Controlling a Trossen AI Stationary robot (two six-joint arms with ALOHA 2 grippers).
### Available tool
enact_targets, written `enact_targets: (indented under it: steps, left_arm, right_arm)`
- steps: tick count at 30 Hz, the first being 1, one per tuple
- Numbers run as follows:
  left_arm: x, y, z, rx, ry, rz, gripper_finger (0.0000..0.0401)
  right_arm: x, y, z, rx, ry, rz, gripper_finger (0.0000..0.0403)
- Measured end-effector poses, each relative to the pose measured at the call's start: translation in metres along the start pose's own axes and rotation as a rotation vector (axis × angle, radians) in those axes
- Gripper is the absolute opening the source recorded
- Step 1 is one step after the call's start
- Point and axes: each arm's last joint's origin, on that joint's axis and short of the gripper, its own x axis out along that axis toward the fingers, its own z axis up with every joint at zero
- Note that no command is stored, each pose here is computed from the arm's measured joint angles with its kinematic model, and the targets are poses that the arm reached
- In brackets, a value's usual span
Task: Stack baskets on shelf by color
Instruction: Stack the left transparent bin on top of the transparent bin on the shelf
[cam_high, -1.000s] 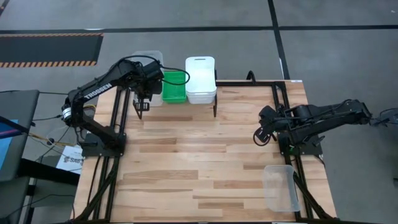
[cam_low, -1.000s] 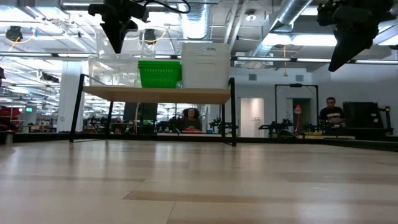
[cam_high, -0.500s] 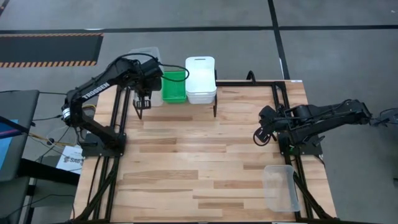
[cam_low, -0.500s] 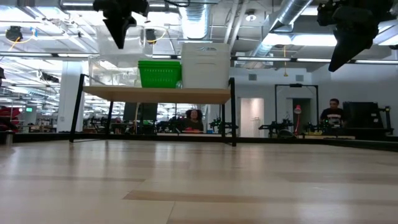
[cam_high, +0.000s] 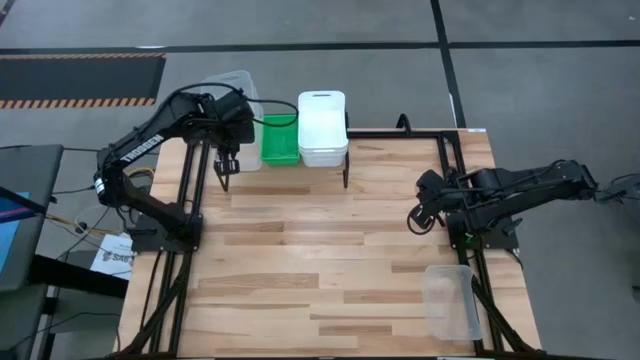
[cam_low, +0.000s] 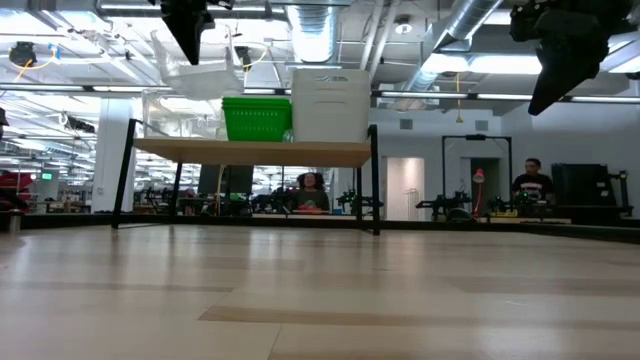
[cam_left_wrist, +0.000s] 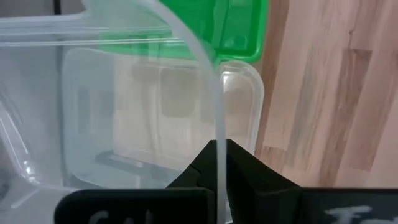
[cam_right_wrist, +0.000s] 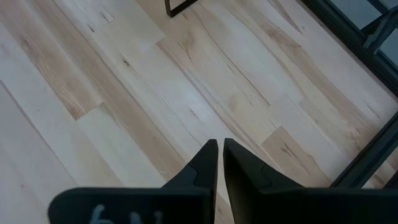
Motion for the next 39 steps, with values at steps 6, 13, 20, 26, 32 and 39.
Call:
enact_targets:
  steps: [6, 13, 20, 26, 32, 39]
  left_arm:
    - [0.008, 0.000, -0.002, -0.003, 0.031, -0.012, 0.0000]
    - [0.008, 0.001, -0.002, 0.007, 0.036, 0.001, 0.0000]
    - [0.008, 0.001, -0.002, 0.008, 0.038, 0.004, 0.0000]
    - [0.008, 0.001, -0.002, 0.008, 0.037, 0.004, 0.0000]
    - [0.008, 0.000, -0.001, 0.008, 0.023, -0.029, 0.0000]
    - [0.014, 0.001, -0.003, 0.007, 0.049, -0.035, 0.0000]
  right_arm:
    - [0.000, 0.000, 0.000, 0.000, 0.000, 0.000, 0.0052]
    - [0.000, 0.000, 0.000, 0.018, 0.000, 0.000, 0.0052]
    - [0.000, 0.000, 0.000, 0.018, 0.000, 0.000, 0.0052]
    - [0.000, 0.000, 0.000, 0.018, 0.000, 0.000, 0.0052]
    - [0.000, 0.000, 0.000, 0.017, 0.000, 0.000, 0.0052]
    - [0.000, 0.000, 0.000, 0.002, 0.000, 0.000, 0.0052]
